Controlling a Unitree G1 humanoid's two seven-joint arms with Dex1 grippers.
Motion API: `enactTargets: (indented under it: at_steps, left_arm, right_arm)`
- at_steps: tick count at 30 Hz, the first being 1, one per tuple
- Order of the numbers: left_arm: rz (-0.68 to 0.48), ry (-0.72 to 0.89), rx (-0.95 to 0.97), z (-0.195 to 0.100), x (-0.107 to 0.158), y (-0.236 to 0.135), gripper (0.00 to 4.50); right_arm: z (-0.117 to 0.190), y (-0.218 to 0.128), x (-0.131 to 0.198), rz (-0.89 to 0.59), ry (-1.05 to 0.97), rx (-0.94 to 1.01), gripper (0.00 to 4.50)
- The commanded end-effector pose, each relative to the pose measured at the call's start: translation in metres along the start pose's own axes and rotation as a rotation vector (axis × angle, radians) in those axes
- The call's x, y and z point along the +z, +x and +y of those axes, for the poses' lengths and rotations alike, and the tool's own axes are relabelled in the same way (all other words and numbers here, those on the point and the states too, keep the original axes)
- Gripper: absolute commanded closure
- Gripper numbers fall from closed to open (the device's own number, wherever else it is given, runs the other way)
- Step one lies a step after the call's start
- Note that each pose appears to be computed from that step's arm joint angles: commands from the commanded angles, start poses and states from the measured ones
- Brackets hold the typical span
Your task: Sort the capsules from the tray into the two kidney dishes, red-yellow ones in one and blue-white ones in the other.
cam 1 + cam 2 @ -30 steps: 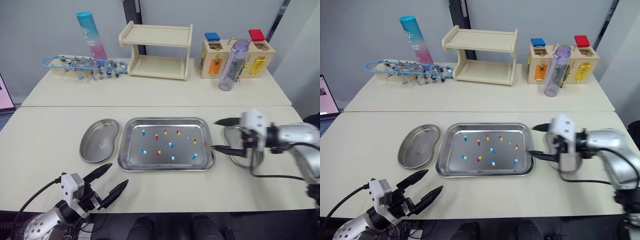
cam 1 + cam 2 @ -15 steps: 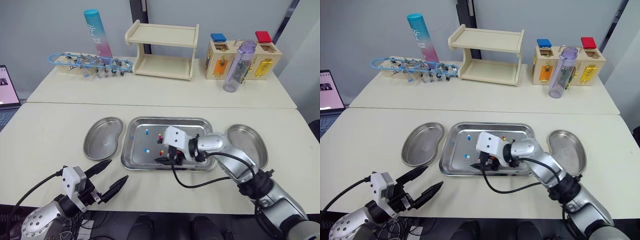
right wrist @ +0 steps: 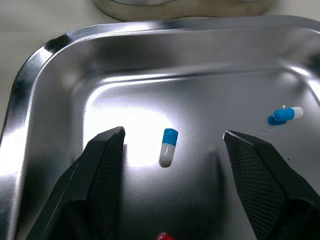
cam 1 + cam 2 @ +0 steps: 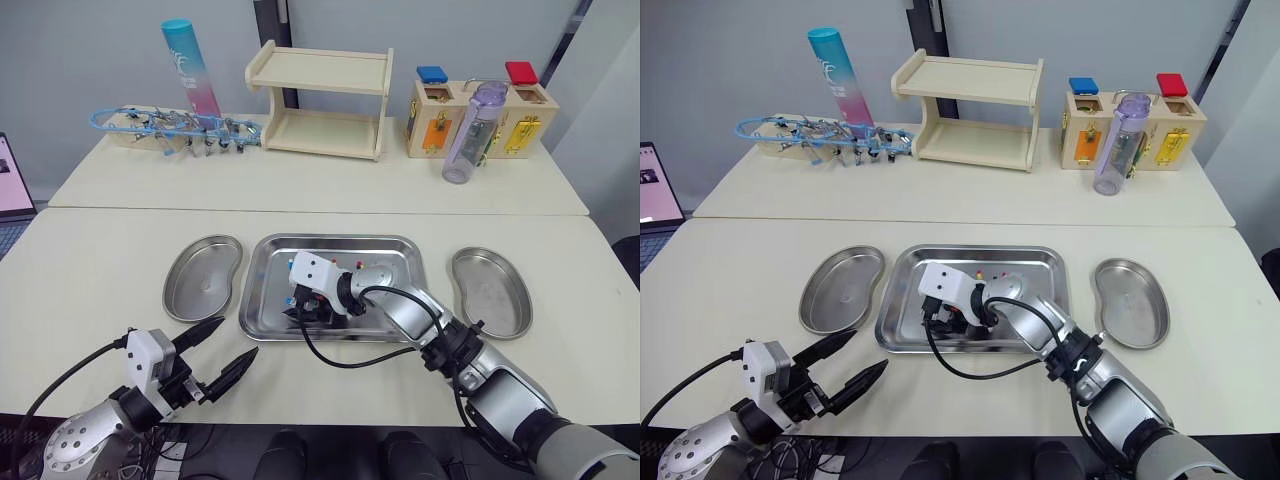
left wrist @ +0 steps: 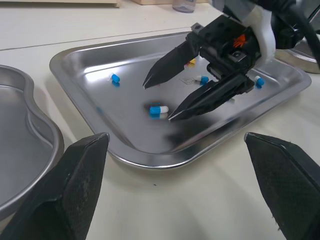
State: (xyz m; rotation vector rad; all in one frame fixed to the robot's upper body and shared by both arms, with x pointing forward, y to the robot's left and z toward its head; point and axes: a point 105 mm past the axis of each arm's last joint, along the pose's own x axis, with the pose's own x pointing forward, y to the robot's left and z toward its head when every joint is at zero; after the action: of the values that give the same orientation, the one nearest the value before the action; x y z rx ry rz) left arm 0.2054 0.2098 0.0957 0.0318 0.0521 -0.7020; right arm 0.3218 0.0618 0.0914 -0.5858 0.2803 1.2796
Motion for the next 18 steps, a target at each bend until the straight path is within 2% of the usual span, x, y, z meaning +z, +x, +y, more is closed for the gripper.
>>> enactTargets:
  at_steps: [1, 10, 11, 18]
  left_arm:
    - [-0.018, 0.011, -0.013, -0.005, 0.006, 0.002, 0.00]
    - [-0.019, 0.007, -0.035, -0.006, 0.004, 0.003, 0.00]
    - [-0.019, 0.007, -0.037, -0.006, 0.004, 0.003, 0.00]
    - [-0.029, -0.002, -0.123, -0.014, 0.006, 0.005, 0.00]
  right_arm:
    - [-0.002, 0.003, 0.014, -0.027, -0.047, 0.004, 1.76]
    - [-0.003, 0.000, 0.014, -0.032, -0.133, 0.002, 4.31]
    - [-0.003, -0.001, 0.015, -0.038, -0.138, -0.002, 4.49]
    - [-0.010, -0.022, 0.028, -0.129, -0.106, -0.063, 4.49]
